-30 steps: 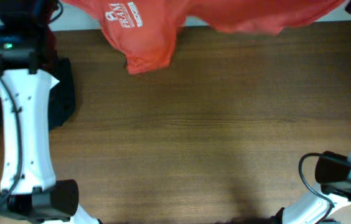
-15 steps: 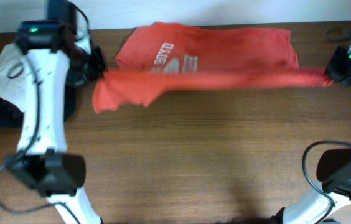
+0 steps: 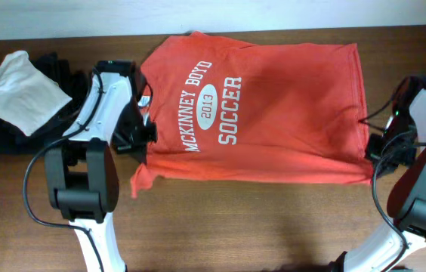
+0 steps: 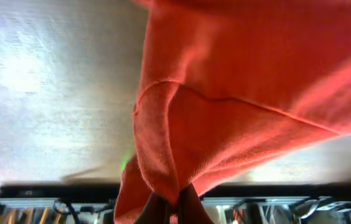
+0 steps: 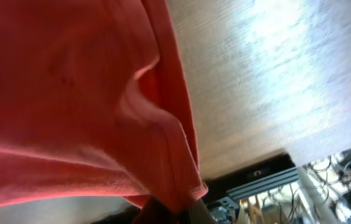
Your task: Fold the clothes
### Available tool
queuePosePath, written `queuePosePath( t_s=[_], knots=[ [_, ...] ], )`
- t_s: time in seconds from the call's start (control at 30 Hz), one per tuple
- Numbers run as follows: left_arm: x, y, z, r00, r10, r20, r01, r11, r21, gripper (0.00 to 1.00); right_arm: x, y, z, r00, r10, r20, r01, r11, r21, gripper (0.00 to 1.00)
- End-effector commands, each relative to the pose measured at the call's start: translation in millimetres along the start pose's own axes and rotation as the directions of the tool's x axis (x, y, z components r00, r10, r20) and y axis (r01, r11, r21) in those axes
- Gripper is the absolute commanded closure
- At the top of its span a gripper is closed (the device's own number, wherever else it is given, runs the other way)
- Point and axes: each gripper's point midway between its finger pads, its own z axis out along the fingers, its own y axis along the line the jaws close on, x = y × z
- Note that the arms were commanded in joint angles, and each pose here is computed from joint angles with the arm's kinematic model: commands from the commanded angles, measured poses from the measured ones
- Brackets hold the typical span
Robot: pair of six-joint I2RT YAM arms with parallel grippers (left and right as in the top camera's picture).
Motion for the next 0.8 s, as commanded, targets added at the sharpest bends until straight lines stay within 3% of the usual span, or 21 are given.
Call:
queuePosePath(
  t_s=[0.0,0.23,0.4,0.63,0.77],
  knots=[
    [13,12,22,0.998,0.002,-0.068,-0.005,0.999,-0.042,1.00,10,-18,13,0.996,0.079,-0.043,-0.078,0.997,0.030,0.96],
    [54,25,39,0.999,-0.006,-0.033,0.004,0.999,-0.043,0.99,21,-42,16,0.976,0.211,-0.052,-0.212,0.977,-0.009,0.96],
    [75,20,18,0.987,0.014,0.158,-0.018,0.999,0.028,1.00,24,-44,3,0.974,0.228,0.012,-0.228,0.973,-0.036,0.96],
    [9,-19,-15,0.888,0.035,0.458,-0.137,0.972,0.191,1.00,-11,-26,-3,0.962,0.243,0.127,-0.219,0.960,-0.174,0.96],
    [-27,-28,-27,0.825,0.001,0.565,-0.151,0.964,0.219,1.00,-39,-14,-12,0.944,0.236,0.229,-0.173,0.949,-0.265,0.96]
  ],
)
